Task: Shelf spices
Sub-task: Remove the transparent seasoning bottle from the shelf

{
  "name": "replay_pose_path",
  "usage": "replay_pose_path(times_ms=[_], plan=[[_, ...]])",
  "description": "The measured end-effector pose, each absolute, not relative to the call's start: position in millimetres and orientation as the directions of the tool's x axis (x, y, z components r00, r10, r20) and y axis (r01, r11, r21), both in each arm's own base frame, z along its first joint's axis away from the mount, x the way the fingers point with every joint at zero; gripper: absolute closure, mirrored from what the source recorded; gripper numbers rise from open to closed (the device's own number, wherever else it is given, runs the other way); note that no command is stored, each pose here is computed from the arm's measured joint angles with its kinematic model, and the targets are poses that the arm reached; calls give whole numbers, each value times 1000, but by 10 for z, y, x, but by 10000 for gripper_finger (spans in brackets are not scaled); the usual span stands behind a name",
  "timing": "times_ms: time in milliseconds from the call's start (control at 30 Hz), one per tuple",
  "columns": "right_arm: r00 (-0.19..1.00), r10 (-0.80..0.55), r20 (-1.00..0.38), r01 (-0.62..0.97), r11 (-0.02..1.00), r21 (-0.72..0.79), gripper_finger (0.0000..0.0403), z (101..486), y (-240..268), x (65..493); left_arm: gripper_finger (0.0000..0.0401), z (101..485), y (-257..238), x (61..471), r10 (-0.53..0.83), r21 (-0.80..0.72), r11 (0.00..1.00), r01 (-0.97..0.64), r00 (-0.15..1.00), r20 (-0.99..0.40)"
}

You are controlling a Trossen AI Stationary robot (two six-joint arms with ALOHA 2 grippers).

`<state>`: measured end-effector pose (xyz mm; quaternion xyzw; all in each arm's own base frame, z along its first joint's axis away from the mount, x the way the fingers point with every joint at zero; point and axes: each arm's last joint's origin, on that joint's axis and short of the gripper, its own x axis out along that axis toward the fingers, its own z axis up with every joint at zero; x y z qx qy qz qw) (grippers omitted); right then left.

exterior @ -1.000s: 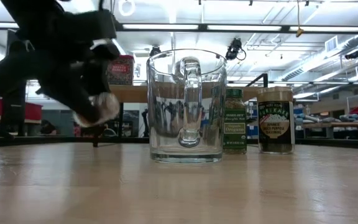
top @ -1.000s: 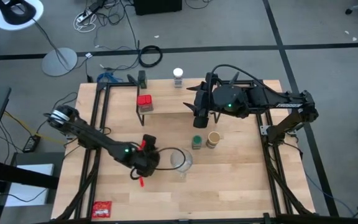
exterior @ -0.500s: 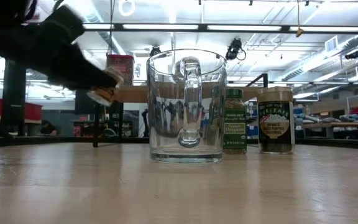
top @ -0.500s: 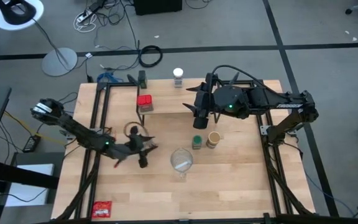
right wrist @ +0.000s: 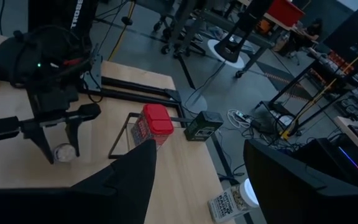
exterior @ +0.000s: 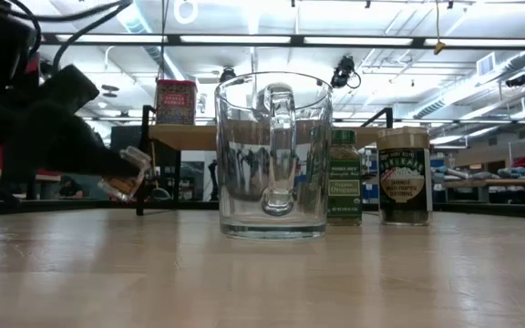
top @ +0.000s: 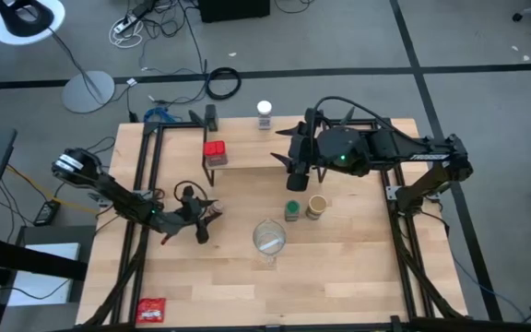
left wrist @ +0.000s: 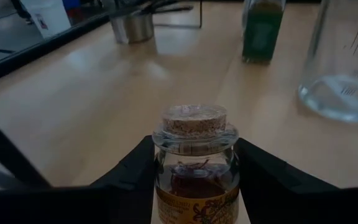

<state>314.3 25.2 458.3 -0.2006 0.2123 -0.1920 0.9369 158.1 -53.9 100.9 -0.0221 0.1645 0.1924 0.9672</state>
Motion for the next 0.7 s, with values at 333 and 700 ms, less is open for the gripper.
replay_pose_path(times_ms=[333,700], plan=[[838,-445,-315,278,846,-455,163,4589,253,3145,228,794,-510,1567,478,39,866,-499,803,-355],[837,-445,-317,275,845,-459,163,4570,254,3153,228,719,-529,1612,486,-26,852,-523,808,-334]])
